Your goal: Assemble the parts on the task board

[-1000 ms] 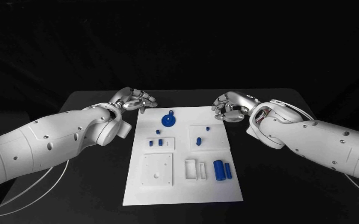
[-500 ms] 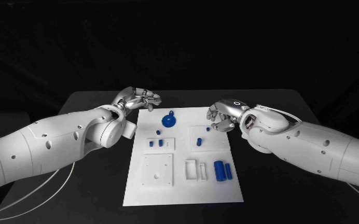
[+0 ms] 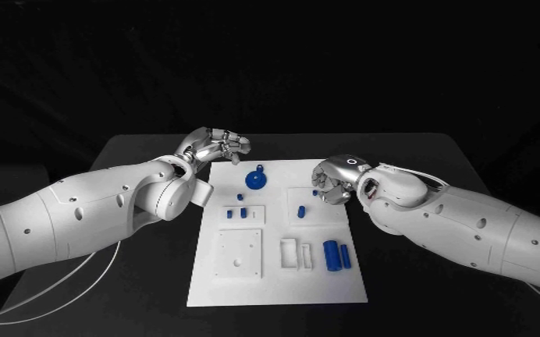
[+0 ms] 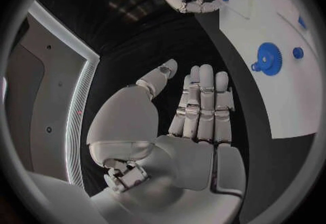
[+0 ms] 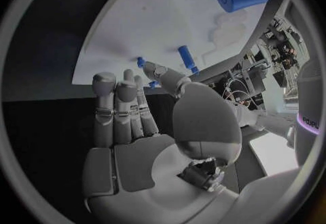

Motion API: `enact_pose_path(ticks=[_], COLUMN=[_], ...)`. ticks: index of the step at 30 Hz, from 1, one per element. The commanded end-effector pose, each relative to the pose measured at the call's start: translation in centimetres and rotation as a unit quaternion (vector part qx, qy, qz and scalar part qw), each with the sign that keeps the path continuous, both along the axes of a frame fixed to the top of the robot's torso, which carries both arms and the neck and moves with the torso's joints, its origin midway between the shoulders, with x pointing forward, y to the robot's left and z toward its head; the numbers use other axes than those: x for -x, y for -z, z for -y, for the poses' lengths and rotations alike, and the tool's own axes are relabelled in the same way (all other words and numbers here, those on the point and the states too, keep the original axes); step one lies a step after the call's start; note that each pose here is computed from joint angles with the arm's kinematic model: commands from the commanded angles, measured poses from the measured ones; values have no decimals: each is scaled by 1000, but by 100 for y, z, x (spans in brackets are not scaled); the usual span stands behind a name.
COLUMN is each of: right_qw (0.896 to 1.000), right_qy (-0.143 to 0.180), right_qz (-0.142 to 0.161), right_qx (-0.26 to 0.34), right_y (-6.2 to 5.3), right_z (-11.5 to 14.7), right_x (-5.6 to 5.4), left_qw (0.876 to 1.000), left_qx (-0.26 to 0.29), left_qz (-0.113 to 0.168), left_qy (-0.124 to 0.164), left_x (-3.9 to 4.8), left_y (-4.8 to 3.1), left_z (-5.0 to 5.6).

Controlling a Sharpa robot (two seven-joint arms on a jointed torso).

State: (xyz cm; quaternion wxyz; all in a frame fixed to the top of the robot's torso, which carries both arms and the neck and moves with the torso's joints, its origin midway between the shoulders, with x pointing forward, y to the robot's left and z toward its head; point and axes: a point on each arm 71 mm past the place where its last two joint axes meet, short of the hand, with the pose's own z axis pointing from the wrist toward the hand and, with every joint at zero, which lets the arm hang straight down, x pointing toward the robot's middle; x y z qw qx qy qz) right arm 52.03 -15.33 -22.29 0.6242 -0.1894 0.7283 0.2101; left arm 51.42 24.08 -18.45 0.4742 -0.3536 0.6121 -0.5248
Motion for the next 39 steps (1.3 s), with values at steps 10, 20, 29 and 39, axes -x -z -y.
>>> enact_pose_path(ticks=[10,20,29,39], right_qw=[1000,1000,999,998], right_qy=[-4,-7,-9,-7], right_qz=[-4,-5,-7,1], right_qx=[28,28,37,56], right_y=[87,132,200,265], right_z=[-55,-118,-162,-210], right_x=[-4,7,23,48], left_qw=[1000,1000,1000,1000], left_qx=[12,12,12,12], left_qz=[7,6,5,4], left_qy=[17,20,20,22], left_x=[8,12,15,18], left_y=[-28,-27,-27,-26], left_z=[63,80,86,95])
